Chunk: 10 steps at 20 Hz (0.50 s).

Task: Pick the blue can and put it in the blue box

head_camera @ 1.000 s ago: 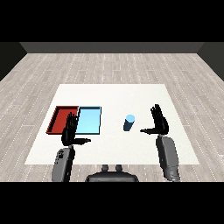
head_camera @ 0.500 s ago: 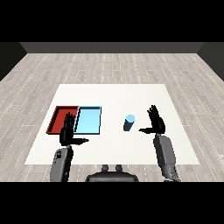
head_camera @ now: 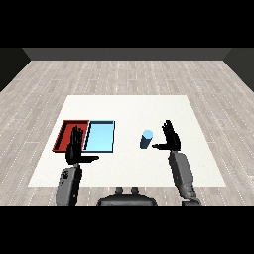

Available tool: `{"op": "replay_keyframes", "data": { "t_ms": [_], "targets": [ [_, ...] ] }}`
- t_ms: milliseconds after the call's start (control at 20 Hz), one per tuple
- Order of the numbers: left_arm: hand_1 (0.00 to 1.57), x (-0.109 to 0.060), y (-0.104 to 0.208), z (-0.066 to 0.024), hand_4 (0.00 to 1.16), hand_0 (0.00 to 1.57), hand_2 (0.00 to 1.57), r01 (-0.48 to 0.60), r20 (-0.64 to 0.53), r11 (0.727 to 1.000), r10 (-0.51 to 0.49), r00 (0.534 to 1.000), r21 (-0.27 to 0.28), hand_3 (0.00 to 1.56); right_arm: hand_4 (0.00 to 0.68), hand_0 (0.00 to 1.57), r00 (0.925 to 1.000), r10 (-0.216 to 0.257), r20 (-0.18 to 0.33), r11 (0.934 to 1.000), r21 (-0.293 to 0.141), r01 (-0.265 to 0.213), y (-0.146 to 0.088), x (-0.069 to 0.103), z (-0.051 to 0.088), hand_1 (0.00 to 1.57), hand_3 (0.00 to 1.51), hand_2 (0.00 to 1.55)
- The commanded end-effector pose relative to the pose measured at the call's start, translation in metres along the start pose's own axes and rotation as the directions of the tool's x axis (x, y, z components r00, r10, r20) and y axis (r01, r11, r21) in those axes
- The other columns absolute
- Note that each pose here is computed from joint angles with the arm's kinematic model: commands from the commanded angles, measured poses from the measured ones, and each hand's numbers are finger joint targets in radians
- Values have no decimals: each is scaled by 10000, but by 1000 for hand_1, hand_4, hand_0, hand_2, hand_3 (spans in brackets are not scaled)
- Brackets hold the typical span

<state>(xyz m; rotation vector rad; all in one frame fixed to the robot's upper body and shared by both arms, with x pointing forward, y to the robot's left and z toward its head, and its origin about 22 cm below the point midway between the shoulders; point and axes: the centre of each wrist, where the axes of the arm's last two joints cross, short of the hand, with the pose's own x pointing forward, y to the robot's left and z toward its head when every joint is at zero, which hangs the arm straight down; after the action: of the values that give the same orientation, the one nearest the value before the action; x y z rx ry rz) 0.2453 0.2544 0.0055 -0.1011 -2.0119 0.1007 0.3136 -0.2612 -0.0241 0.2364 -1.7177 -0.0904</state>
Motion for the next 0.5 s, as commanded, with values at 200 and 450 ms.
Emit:
{"op": "replay_keyframes", "data": {
  "t_ms": [200, 450],
  "targets": [
    [0, -75, 18, 5, 0, 0, 0, -245, 98, 9997, 245, 9997, -16, 0, 0, 0, 9994, -123, -334, 9997, -198, 116, 141, -158, -15, 0, 0, 0],
    [0, 11, -164, 58, 0, 0, 0, -63, 187, 10000, 62, 9998, 44, 0, 0, 0, 9974, -429, -571, 9989, -203, 418, -116, -154, -42, 0, 0, 0]
  ]
}}
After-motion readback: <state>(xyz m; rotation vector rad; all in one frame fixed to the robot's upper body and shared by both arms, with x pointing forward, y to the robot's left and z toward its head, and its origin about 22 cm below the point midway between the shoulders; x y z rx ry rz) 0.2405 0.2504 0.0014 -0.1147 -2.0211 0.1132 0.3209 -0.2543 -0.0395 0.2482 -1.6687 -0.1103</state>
